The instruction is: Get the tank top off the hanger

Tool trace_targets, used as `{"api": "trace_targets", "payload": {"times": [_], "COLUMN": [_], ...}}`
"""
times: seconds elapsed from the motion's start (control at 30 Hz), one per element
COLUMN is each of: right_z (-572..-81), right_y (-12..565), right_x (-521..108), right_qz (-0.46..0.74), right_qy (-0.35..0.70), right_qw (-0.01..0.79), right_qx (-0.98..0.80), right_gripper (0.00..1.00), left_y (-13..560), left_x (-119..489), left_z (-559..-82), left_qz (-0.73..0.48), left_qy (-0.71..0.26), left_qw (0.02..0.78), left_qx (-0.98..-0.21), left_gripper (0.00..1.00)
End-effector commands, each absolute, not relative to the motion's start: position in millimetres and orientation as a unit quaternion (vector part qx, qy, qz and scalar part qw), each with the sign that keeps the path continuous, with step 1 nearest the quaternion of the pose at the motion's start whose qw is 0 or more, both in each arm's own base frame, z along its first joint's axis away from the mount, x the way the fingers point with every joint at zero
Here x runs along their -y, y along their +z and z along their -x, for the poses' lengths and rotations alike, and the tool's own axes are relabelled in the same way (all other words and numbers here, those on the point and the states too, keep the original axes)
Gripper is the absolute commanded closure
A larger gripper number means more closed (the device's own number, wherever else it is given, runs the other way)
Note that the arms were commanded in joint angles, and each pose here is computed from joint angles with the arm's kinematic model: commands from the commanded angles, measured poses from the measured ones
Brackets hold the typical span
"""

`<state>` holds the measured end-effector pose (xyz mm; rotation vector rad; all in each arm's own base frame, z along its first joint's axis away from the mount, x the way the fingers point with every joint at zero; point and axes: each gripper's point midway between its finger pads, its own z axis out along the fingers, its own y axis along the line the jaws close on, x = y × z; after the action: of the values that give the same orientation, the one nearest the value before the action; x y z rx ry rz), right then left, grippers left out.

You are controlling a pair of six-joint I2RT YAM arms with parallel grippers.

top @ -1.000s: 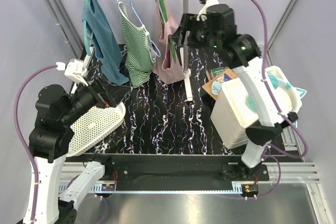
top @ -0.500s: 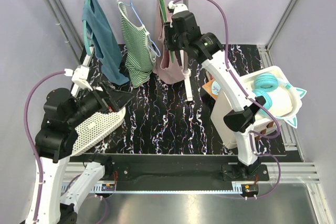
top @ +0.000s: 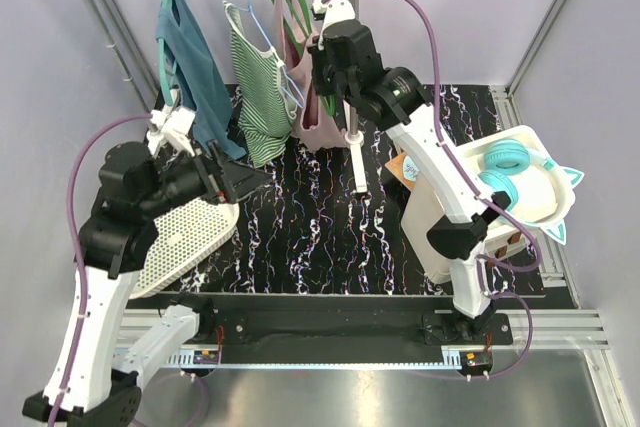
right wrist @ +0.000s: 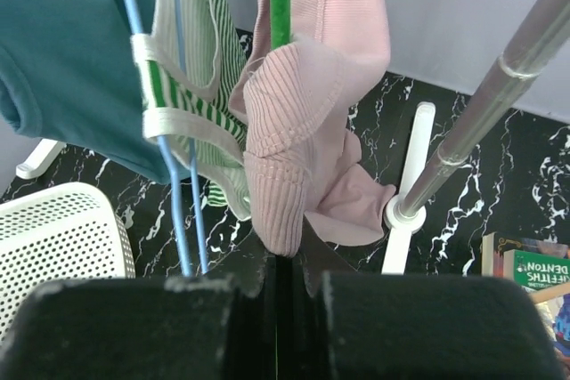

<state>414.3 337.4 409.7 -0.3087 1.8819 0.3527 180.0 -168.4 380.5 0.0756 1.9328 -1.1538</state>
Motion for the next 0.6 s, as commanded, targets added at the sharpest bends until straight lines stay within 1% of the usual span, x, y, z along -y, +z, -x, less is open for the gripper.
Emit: {"api": "trace_targets", "payload": {"times": [0.0,0.07,0.1,0.17,0.2,0.23,0.27,0.3,0.33,0.43,0.5,0.57], "right_z": [-378,-370,-363,-354,-344,-338,-331,-318,-309,-276,-250,-226], "right_y": [521,521,519,514,508,503,498,488,482,463,449,437], "right_x": [-297,-292,-286,-282,-275,-274,-271,-263,-262,-242,-224,-220], "right_qz": [0.076,0.075,0.073,0.081,0.084,0.091,0.095,0.104,0.115,0.121,0.124,0.141], "right_qy": [0.19,0.192,0.194,0.199,0.201,0.207,0.212,0.214,0.226,0.249,0.264,0.295], "right_qw": [0.665,0.662,0.657,0.649,0.64,0.633,0.626,0.616,0.607,0.593,0.581,0.558], "right_qx": [-0.718,-0.721,-0.725,-0.73,-0.737,-0.74,-0.744,-0.751,-0.753,-0.756,-0.76,-0.763], "right_gripper": [1.0,1.0,1.0,1.0,1.0,1.0,1.0,1.0,1.0,1.0,1.0,1.0], "left_y": [410,406,401,396,391,395,395,398,400,406,409,416], "left_x": [187,200,205,225,231,246,254,259,274,296,305,316], "left_z": [-170,-164,-169,-156,-162,-148,-145,-148,-137,-128,-130,-124], "left_qz": [-0.076,-0.086,-0.081,-0.103,-0.094,-0.117,-0.124,-0.119,-0.143,-0.171,-0.177,-0.199], "left_qy": [-0.496,-0.504,-0.495,-0.504,-0.492,-0.504,-0.505,-0.497,-0.503,-0.495,-0.486,-0.486], "left_qw": [0.436,0.419,0.417,0.394,0.396,0.385,0.383,0.396,0.387,0.396,0.41,0.414], "left_qx": [-0.747,-0.75,-0.758,-0.762,-0.77,-0.764,-0.764,-0.763,-0.76,-0.754,-0.751,-0.744], "left_gripper": [0.01,0.01,0.01,0.01,0.01,0.01,0.01,0.01,0.01,0.01,0.01,0.01]}}
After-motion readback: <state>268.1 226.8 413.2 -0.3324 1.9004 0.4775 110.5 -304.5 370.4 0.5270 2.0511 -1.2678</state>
